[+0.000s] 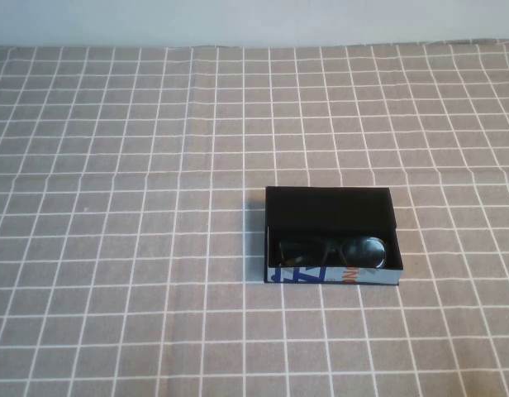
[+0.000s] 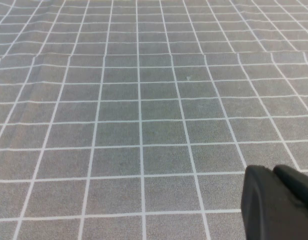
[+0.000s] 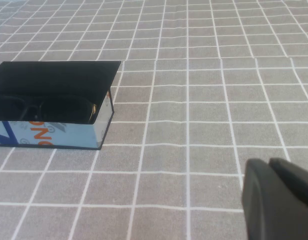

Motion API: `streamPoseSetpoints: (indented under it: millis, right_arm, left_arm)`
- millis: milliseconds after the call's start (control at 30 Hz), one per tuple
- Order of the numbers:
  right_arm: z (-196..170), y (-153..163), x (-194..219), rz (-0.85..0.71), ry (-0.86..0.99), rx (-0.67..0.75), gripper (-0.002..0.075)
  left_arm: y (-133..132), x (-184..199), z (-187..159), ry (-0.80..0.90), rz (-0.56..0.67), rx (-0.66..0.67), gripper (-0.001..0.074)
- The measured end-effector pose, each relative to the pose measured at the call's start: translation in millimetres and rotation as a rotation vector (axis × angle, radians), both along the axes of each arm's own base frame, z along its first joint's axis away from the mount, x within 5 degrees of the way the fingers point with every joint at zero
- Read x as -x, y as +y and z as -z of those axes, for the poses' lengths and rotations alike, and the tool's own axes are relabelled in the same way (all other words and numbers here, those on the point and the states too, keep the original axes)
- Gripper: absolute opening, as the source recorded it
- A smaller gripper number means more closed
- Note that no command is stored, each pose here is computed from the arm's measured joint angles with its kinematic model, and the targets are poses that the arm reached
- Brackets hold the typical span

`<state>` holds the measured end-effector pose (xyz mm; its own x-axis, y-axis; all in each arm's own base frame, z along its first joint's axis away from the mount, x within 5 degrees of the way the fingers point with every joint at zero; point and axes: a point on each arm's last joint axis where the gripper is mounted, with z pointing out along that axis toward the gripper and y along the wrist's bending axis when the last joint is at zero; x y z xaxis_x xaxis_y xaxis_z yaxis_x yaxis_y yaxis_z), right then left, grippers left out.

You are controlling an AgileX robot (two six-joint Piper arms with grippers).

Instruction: Take glasses out of glasses case

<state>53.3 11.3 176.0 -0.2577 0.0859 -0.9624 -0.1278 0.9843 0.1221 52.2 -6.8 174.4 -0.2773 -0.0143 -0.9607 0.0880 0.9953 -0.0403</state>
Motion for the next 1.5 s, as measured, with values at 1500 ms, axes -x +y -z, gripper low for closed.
streamPoseSetpoints:
  millis: [1500]
  right_arm:
    - [-66,-18,7,0.192,-0.745,-0.112,-0.0018]
  left_arm:
    - [0,0,0,0.0,0.0,0.0,-0.0005]
